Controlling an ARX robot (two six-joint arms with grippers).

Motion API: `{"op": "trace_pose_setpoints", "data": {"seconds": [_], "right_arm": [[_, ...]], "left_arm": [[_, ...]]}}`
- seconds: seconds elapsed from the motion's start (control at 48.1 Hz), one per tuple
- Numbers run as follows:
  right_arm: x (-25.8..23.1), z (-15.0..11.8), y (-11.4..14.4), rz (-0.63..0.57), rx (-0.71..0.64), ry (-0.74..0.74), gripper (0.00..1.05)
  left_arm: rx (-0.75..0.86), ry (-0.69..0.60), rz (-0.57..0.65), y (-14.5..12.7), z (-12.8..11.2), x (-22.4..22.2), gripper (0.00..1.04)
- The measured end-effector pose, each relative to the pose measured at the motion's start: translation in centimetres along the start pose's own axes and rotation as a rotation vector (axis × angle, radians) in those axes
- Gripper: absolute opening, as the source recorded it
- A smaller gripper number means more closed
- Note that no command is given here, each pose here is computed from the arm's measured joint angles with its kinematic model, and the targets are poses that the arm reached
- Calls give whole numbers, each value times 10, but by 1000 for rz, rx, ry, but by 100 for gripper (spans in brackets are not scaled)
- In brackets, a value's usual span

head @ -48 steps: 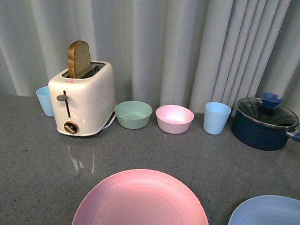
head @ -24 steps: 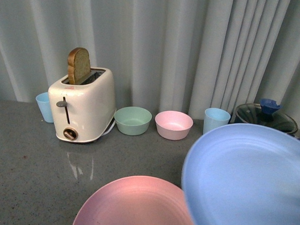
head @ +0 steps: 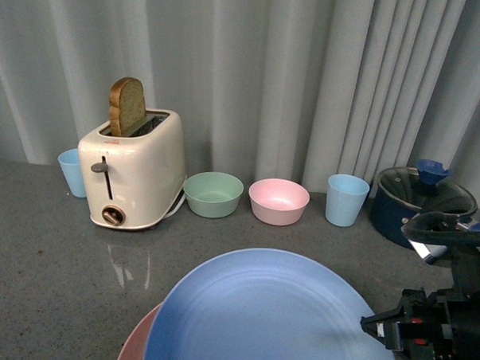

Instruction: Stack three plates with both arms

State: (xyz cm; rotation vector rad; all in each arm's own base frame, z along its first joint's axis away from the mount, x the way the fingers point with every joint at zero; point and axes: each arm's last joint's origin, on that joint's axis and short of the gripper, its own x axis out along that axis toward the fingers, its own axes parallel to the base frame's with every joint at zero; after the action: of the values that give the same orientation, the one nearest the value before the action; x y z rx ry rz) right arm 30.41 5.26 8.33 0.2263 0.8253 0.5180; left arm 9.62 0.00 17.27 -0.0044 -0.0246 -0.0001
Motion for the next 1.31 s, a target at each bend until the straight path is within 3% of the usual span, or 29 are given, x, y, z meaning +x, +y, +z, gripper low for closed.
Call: {"op": "trace_pose_setpoints", "data": {"seconds": [0.748,1.205,1.309], "right_arm": [[37,12,9,49,-125,47,5],[6,20,16,92,-128,-59,75],[-24,26,16,-44,-145,-241,98]], "left_arm": [[0,0,0,0,0,0,98],[0,0,0,0,0,0,98],[0,0,0,0,0,0,98]]}}
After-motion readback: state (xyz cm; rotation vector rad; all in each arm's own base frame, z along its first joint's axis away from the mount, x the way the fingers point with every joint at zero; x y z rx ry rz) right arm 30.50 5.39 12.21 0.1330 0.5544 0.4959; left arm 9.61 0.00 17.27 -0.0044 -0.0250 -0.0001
